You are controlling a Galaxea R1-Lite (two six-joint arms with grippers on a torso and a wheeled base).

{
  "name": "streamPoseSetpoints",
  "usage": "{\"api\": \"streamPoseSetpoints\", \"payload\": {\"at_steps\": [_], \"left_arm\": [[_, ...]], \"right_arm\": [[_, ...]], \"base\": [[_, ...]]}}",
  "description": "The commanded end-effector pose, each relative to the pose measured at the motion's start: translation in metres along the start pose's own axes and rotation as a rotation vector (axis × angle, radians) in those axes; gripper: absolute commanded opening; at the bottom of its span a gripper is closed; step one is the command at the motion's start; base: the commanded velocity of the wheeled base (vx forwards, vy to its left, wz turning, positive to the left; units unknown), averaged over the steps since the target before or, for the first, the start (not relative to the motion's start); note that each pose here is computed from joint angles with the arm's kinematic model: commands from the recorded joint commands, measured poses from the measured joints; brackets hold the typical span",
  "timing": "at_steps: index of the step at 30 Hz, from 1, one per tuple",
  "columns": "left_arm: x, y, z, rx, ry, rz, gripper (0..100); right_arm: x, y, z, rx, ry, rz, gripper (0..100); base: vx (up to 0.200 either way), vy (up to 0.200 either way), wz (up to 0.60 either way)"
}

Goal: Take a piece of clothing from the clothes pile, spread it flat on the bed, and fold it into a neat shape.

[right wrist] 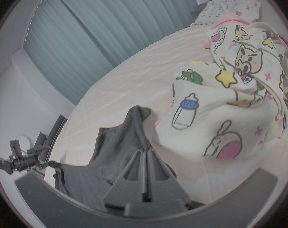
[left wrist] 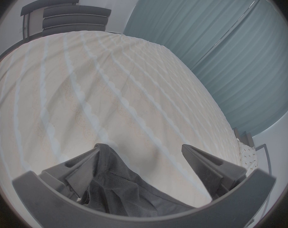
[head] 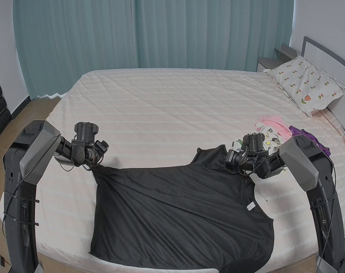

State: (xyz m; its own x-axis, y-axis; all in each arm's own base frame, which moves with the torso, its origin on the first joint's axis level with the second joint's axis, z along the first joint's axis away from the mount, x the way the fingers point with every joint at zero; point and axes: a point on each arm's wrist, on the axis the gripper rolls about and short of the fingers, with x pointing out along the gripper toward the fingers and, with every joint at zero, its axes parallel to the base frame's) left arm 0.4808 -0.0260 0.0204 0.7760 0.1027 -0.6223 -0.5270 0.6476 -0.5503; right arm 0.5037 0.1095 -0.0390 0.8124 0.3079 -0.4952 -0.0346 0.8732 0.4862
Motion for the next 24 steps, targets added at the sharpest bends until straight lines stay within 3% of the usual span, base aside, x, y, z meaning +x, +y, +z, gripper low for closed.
{"api": "streamPoseSetpoints", "payload": {"at_steps": [1,6,12,21,24], "left_arm": [[0.000,-0.002,0.002,-0.001,-0.010,-0.009,100],[0.002,-0.008,0.008,-0.007,-0.034,-0.027,100],[0.013,-0.012,0.010,-0.010,-0.064,-0.038,100],[0.036,-0.011,0.005,-0.007,-0.093,-0.032,100],[0.039,-0.016,0.008,-0.012,-0.109,-0.054,100]], "right_arm": [[0.001,-0.002,0.012,0.025,-0.046,-0.005,0],[-0.002,-0.014,0.032,0.046,-0.123,-0.051,0],[-0.001,-0.019,0.039,0.112,-0.204,-0.042,0],[0.003,-0.018,0.047,0.115,-0.286,-0.034,0],[0.009,-0.018,0.058,0.122,-0.386,-0.053,0]], "base": [[0.000,0.000,0.00],[0.000,0.000,0.00],[0.000,0.000,0.00],[0.000,0.000,0.00],[0.000,0.000,0.00]]}}
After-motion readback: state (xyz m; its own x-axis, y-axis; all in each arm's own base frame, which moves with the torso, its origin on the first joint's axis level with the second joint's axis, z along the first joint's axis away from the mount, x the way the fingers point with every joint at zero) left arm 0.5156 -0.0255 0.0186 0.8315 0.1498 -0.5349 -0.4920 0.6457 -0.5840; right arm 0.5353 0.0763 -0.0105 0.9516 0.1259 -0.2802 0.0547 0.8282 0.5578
